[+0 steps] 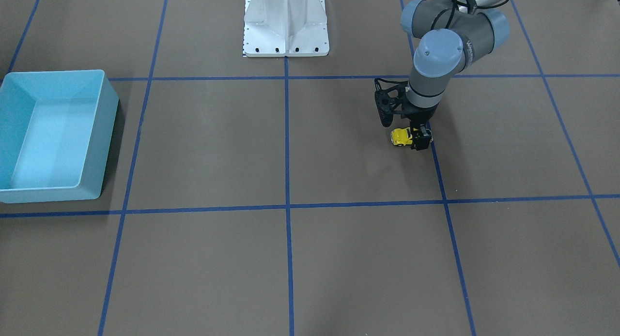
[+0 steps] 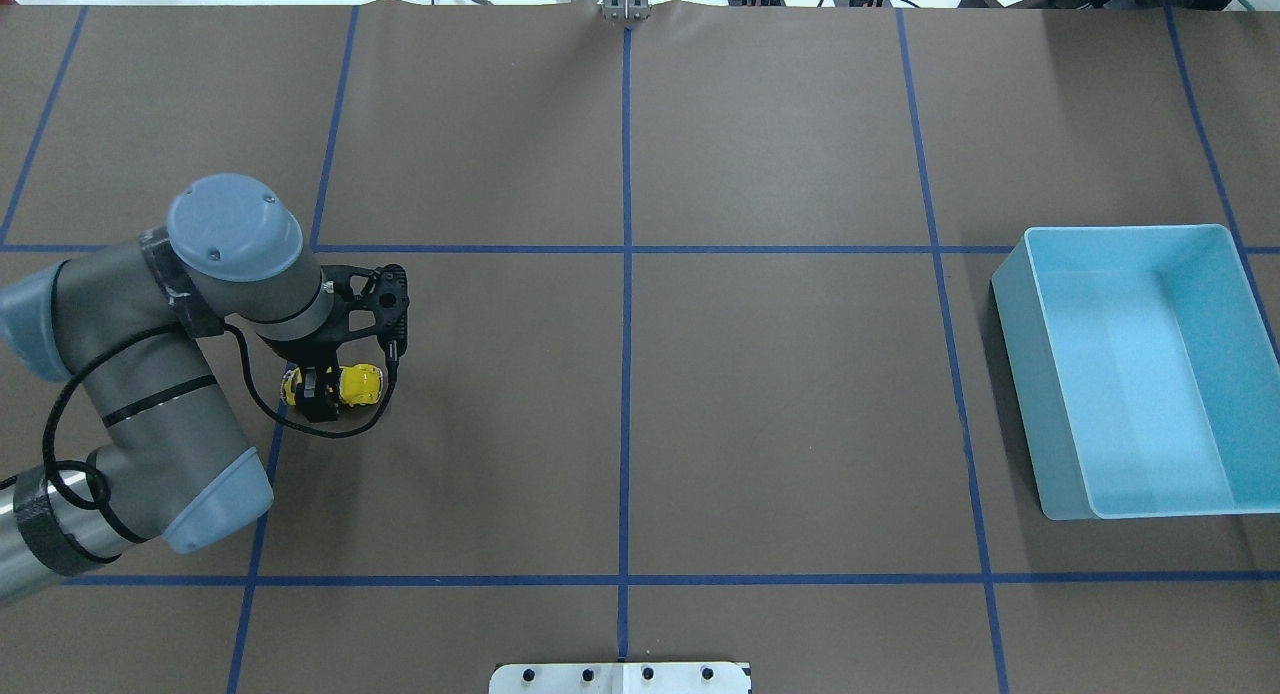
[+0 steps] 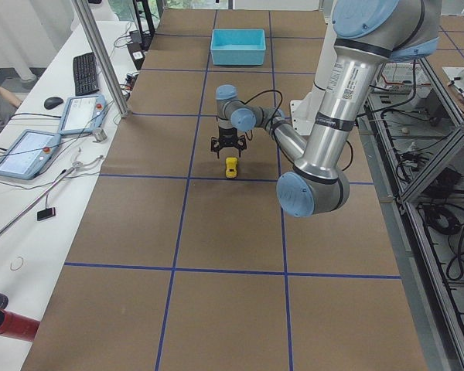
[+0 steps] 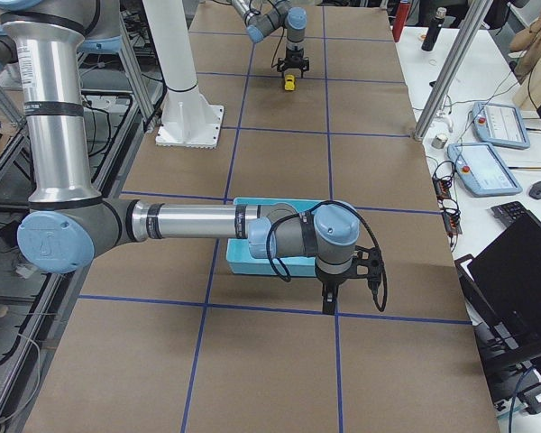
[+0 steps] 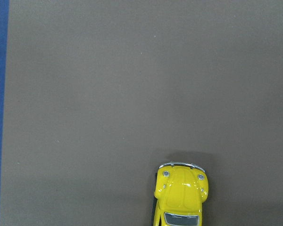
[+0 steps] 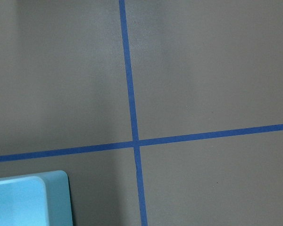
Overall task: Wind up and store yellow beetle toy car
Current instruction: 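Press the left gripper down on the car's roof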
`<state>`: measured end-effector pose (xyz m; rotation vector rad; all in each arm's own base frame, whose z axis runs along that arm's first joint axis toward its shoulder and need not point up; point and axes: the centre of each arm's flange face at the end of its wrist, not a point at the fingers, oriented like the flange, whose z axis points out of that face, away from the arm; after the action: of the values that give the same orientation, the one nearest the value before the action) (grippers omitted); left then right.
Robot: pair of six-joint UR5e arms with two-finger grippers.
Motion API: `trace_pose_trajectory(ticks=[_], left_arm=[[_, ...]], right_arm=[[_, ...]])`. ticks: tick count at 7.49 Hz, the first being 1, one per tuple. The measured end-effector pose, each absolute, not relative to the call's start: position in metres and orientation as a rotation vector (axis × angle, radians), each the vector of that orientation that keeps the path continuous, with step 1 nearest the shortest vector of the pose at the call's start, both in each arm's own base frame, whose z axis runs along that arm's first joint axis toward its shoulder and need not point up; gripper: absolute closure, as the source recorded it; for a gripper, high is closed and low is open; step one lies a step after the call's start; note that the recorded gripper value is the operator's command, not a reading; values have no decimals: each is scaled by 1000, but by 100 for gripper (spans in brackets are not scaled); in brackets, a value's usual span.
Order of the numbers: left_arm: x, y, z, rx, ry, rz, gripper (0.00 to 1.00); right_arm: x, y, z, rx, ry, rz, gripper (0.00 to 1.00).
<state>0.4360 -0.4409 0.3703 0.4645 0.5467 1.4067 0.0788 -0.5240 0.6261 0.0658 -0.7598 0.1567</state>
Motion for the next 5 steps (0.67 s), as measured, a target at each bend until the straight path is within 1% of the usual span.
trace_pose_trajectory(ticks=[5], left_arm=[[454,-437,388,420,542,1426,1]], right_arm=[[79,-525,625,69,-758,157,0]])
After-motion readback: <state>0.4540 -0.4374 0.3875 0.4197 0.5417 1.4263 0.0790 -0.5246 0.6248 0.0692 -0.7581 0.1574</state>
